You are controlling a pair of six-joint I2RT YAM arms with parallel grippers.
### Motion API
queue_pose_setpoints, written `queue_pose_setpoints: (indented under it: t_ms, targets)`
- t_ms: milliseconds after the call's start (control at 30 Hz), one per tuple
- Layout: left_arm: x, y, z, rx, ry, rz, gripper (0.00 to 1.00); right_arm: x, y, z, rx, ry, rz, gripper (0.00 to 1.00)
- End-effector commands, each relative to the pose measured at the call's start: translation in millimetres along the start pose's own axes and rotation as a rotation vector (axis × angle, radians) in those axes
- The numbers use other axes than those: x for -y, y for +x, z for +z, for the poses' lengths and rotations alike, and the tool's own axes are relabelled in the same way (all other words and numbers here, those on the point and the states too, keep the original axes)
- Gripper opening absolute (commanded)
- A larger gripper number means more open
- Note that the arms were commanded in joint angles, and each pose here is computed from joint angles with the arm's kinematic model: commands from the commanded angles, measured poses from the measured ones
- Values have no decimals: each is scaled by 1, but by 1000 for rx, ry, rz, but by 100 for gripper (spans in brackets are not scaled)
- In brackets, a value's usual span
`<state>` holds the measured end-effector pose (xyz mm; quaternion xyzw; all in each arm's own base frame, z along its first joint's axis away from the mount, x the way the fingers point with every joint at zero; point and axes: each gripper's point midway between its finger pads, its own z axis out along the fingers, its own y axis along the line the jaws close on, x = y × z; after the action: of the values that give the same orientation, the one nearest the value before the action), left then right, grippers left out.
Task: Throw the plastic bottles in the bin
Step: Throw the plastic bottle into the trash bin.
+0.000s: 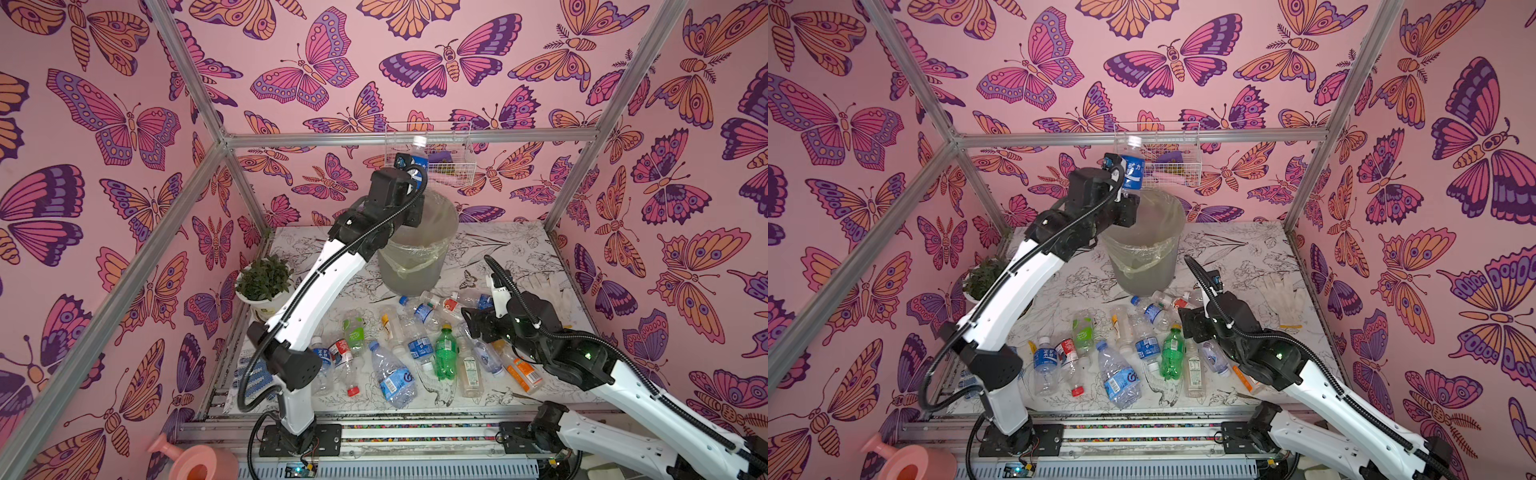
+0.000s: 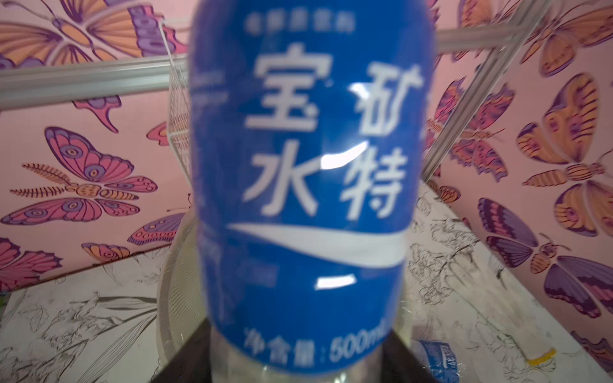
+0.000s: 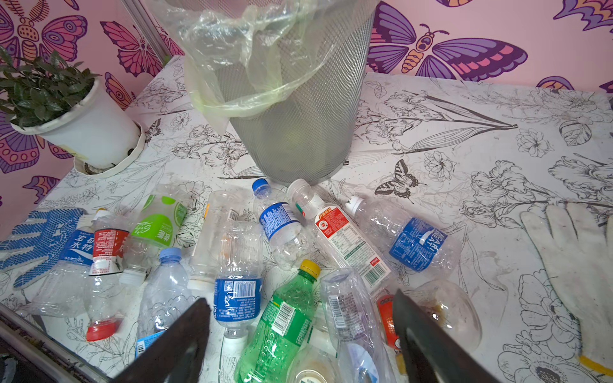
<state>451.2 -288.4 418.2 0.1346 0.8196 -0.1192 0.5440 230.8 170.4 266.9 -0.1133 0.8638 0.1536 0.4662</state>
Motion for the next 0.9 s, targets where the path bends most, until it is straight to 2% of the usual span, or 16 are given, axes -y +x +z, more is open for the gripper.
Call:
queue_pose_setpoints:
  t_ms: [0, 167, 367, 533, 700, 767, 867]
  targets:
    - [9, -3, -13, -38, 47, -3, 99, 0, -14, -14, 36, -13, 22, 87]
    - [18, -51, -75, 122, 57, 25, 99, 3, -13, -20, 52, -16, 38, 87]
    - [26, -79, -147, 243, 89, 50, 99, 4, -9, -16, 38, -10, 34, 87]
    - [21, -68, -177, 253, 122, 30, 99, 3, -7, -14, 22, -11, 28, 88]
    - [9, -39, -201, 280, 149, -3, 99, 4, 3, -13, -16, -5, 10, 89]
    - [-2, -31, -221, 313, 155, -32, 99, 5, 10, -11, -43, -1, 2, 90]
    - [-14, -6, -231, 307, 149, -63, 99, 8, 21, -9, -83, 9, 3, 90]
